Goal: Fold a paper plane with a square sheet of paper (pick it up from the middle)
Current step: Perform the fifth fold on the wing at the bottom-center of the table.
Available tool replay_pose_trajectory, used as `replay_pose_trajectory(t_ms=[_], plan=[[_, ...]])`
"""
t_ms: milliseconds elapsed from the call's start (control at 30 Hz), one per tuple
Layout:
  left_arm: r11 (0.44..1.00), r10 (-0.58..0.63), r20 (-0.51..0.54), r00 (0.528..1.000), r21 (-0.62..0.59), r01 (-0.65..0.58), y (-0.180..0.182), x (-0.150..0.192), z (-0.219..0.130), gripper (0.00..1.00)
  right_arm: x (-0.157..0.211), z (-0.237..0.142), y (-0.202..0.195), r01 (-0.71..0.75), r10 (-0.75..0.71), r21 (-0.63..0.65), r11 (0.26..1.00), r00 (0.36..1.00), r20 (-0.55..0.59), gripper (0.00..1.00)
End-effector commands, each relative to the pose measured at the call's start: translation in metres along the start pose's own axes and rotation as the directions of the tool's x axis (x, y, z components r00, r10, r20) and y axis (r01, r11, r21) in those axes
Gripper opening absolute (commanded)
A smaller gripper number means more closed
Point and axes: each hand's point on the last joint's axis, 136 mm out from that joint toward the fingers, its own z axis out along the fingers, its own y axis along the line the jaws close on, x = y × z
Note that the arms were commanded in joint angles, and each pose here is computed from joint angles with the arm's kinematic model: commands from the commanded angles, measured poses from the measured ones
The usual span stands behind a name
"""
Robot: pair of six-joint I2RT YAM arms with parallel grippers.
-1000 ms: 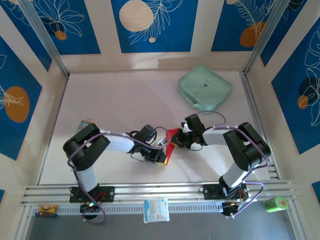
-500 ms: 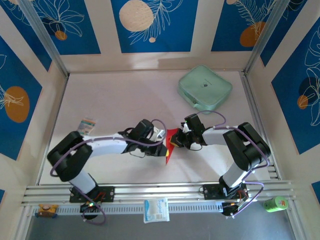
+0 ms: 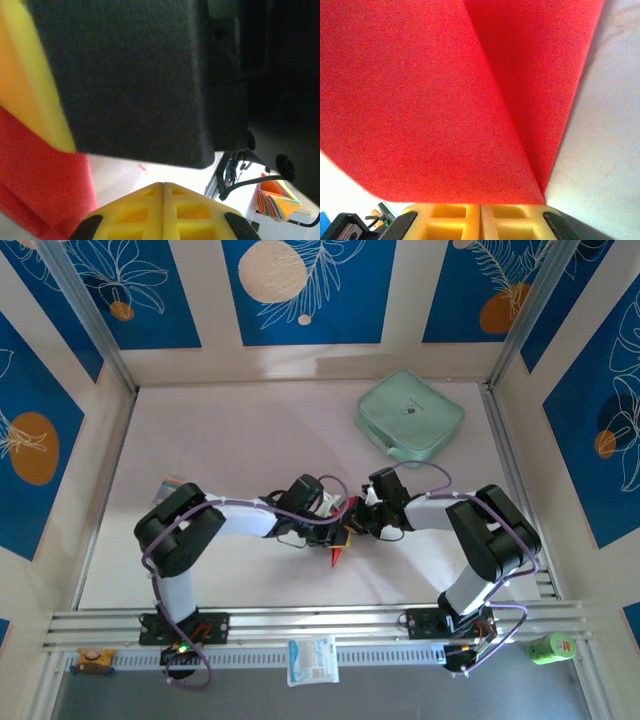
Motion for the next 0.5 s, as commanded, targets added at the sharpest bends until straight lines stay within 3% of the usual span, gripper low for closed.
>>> replay_pose_trajectory(t_ms=[0, 267, 467], plan=[[0.999, -0.007, -0.036, 0.999, -0.047, 0.005, 0.015, 0.005, 0.004, 0.02, 0.012, 0.006, -0.047, -0.090, 0.093, 0.176, 0.980, 0.996, -0.008, 0.09], [0.985, -0.028, -0.111, 0.993, -0.175, 0.009, 0.049, 0.038, 0.005, 0.00, 0.013, 0.005, -0.049, -0.093, 0.096, 0.185, 0.978, 0.995, -0.009, 0.09], [0.980, -0.028, -0.142, 0.990, -0.199, -0.001, 0.052, 0.060, -0.006, 0.00, 0.012, 0.005, -0.050, -0.095, 0.098, 0.187, 0.978, 0.995, -0.004, 0.09]])
